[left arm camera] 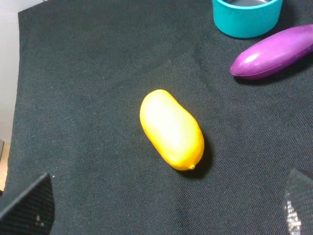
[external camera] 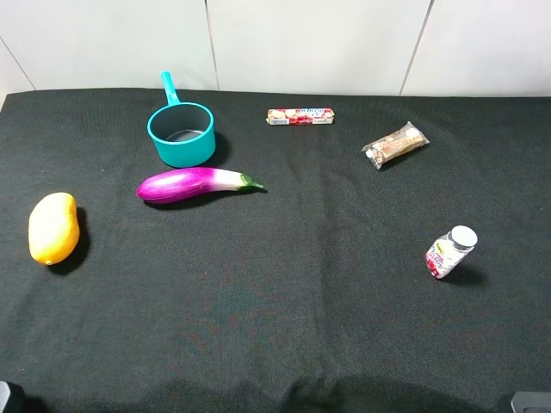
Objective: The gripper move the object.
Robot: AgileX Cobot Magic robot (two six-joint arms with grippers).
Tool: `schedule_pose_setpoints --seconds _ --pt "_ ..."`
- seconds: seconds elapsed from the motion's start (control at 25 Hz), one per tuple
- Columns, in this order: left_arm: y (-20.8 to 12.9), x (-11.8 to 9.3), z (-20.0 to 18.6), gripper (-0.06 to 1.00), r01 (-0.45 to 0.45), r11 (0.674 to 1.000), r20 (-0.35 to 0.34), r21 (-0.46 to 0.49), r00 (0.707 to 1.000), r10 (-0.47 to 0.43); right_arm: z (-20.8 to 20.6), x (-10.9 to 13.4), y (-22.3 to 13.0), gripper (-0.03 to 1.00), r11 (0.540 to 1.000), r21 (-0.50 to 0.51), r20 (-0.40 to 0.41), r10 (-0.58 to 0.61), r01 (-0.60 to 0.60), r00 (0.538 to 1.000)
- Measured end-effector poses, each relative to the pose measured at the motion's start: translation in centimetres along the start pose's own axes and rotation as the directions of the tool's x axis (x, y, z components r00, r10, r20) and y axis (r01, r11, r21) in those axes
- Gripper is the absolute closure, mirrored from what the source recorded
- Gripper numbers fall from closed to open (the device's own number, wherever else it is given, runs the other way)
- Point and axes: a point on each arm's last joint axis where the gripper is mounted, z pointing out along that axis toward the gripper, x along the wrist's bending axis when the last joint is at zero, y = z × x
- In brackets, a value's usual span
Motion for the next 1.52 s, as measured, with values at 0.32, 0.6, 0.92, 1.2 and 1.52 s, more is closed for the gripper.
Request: schedule_pose_setpoints --seconds 0.32,0.6,0.92,1.2,1.52 --pt "0.0 0.0 0.0 -0.05 0.0 1.0 0.0 0.0 1.0 0.0 -1.3 0.6 -2.4 0.27 0.974 -0.213 -0.018 0.071 -0.073 0.997" --pt "0.0 0.0 0.0 -0.05 0.0 1.0 0.0 0.0 1.0 0.0 -1.2 0.4 -2.5 0.27 0.976 -0.212 0.013 0.059 -0.055 0.998" --pt "0.0 0.0 0.0 -0.05 0.0 1.0 0.0 0.0 1.0 0.0 -1.2 0.3 -2.5 0.27 0.976 -0.213 0.025 0.055 -0.049 0.998" --pt "0.0 0.0 0.0 -0.05 0.0 1.0 0.0 0.0 1.0 0.0 -1.2 0.3 -2.5 0.27 0.976 -0.213 0.003 0.038 -0.037 0.999" --pt "0.0 0.0 0.0 -0.05 0.0 1.0 0.0 0.0 1.0 0.0 -1.2 0.4 -2.5 0.27 0.977 -0.215 -0.067 0.006 -0.02 0.998"
